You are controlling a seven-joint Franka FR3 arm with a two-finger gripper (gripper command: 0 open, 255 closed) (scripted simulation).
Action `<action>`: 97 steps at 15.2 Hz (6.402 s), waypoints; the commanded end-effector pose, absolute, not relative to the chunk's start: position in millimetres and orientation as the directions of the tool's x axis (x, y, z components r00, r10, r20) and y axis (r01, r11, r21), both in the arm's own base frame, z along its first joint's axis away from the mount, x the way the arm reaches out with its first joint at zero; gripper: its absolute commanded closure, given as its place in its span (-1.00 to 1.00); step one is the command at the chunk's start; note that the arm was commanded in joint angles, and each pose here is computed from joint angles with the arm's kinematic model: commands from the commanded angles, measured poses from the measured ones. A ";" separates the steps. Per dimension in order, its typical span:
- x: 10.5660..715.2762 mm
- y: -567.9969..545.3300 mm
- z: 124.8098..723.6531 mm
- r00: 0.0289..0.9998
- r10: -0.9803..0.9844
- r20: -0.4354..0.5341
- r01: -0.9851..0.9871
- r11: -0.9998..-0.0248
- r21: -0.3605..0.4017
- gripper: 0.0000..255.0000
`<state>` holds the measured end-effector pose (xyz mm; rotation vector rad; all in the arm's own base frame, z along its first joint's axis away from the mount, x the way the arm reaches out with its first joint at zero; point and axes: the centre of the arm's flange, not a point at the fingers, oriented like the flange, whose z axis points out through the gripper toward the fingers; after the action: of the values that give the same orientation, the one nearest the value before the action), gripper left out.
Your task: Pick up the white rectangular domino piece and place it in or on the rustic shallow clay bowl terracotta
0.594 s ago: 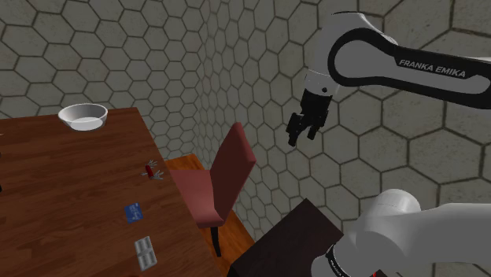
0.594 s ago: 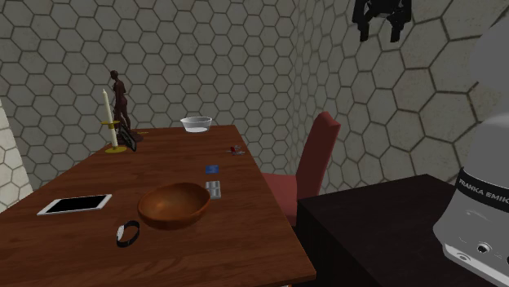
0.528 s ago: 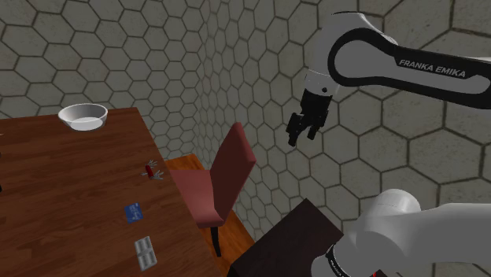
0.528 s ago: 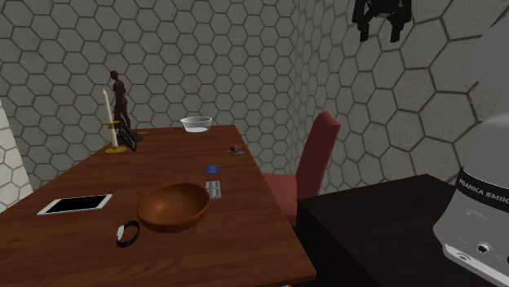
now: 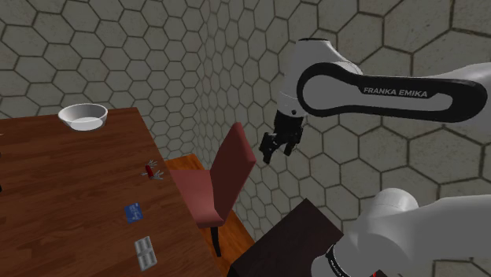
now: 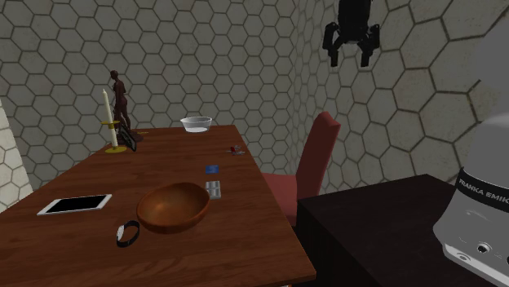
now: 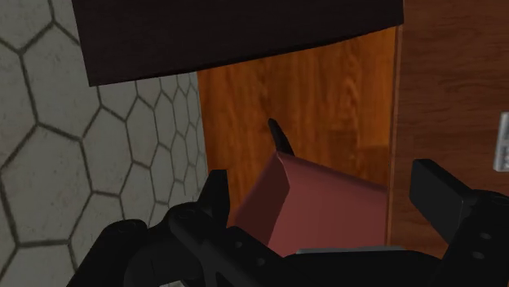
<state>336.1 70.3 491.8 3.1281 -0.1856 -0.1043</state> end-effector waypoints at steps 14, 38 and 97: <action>384.5 207.5 360.5 0.992 -0.121 -0.041 -0.121 -0.993 0.003 -1.00; 472.0 427.7 153.8 0.992 -0.122 -0.002 -0.122 -0.992 -0.007 -1.00; 446.2 465.3 254.7 0.992 -0.123 0.000 -0.123 -0.992 -0.007 1.00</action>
<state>454.8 457.7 252.3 3.1432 -0.1923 0.0008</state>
